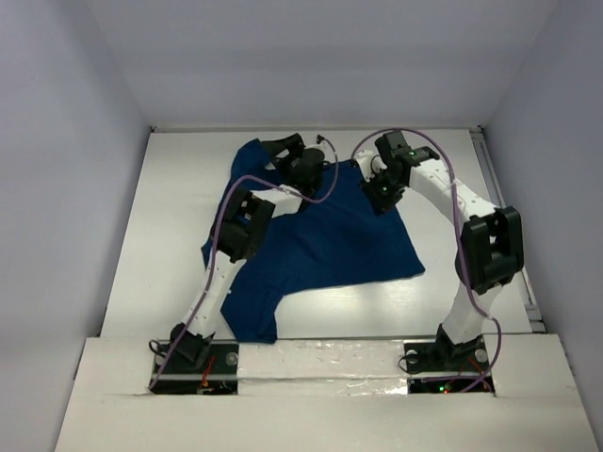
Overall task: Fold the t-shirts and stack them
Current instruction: Flatten out the tshirt
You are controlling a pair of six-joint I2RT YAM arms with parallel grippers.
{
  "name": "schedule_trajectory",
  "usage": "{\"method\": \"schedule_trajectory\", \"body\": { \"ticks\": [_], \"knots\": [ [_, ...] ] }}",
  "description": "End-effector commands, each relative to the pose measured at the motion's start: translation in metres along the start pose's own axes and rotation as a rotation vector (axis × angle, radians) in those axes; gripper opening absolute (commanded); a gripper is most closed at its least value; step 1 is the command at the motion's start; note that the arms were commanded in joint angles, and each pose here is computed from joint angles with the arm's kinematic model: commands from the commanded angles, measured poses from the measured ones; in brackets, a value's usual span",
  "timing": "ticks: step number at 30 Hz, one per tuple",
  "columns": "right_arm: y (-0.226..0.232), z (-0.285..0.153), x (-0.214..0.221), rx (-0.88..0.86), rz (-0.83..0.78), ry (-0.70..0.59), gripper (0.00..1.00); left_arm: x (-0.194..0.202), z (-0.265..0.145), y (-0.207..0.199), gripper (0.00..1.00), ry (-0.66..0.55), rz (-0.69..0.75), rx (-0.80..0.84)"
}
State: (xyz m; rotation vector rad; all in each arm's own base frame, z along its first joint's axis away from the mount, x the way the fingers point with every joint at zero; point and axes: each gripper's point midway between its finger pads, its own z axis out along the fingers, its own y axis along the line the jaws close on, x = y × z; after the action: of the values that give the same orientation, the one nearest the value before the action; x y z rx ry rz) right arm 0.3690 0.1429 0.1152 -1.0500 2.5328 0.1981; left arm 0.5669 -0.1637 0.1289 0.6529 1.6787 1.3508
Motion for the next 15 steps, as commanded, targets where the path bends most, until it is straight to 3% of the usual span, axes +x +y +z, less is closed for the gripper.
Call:
{"method": "schedule_trajectory", "body": {
  "ticks": [1, 5, 7, 9, 12, 15],
  "knots": [
    [0.005, 0.000, -0.007, -0.007, -0.024, -0.020, 0.32, -0.038, -0.012, 0.048, 0.73, -0.053, -0.320, 0.092],
    [0.002, 0.017, 0.000, -0.009, -0.022, 0.017, 0.29, -0.055, -0.020, 0.086, 0.73, -0.105, -0.433, 0.140],
    [0.002, 0.023, 0.003, -0.014, -0.022, 0.031, 0.23, -0.052, -0.022, 0.096, 0.73, -0.126, -0.452, 0.252],
    [0.001, 0.036, 0.010, -0.021, -0.020, 0.069, 0.20, -0.053, -0.028, 0.111, 0.72, -0.166, -0.574, 0.352],
    [0.002, 0.056, 0.026, -0.038, -0.007, 0.142, 0.10, -0.028, -0.031, 0.113, 0.69, -0.162, -0.613, 0.499],
    [0.006, 0.064, 0.039, -0.056, -0.001, 0.179, 0.02, 0.008, -0.034, 0.104, 0.66, -0.109, -0.564, 0.540]
  ]
}}
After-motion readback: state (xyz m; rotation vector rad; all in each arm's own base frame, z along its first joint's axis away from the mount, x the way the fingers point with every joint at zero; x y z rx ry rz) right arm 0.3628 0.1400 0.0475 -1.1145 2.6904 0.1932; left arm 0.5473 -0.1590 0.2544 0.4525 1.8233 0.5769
